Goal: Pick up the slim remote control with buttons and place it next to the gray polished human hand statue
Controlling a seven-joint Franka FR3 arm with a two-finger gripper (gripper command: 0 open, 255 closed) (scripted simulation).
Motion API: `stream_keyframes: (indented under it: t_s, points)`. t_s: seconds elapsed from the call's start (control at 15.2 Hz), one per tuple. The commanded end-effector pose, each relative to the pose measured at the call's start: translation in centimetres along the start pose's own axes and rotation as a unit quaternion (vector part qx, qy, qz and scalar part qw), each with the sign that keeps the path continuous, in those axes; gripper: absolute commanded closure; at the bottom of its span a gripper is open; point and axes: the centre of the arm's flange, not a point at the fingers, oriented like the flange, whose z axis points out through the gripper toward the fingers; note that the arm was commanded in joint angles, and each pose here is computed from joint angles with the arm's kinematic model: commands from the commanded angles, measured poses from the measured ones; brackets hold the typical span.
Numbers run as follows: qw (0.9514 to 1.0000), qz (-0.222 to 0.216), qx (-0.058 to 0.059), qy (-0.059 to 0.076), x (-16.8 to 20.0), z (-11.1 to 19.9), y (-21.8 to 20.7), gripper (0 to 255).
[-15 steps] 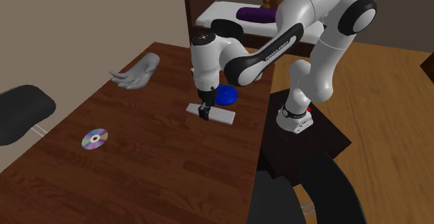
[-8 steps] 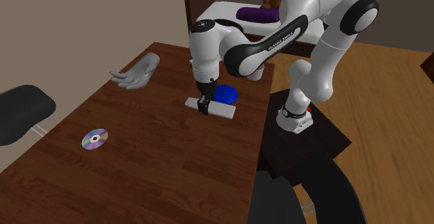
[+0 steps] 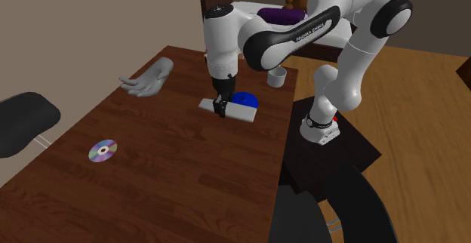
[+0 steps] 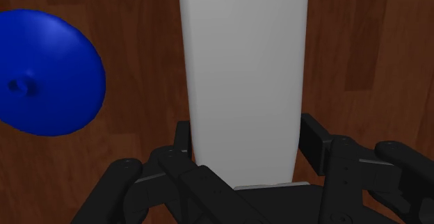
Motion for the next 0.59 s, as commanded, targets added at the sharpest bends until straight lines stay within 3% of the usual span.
stream_keyframes:
  t_s: [0.0,0.53]
  points:
    - [1.0000,0.000,0.000,0.000,0.7,-0.5,1.2,255]
    - [1.0000,0.000,0.000,0.000,6.7,-0.5,9.9,255]
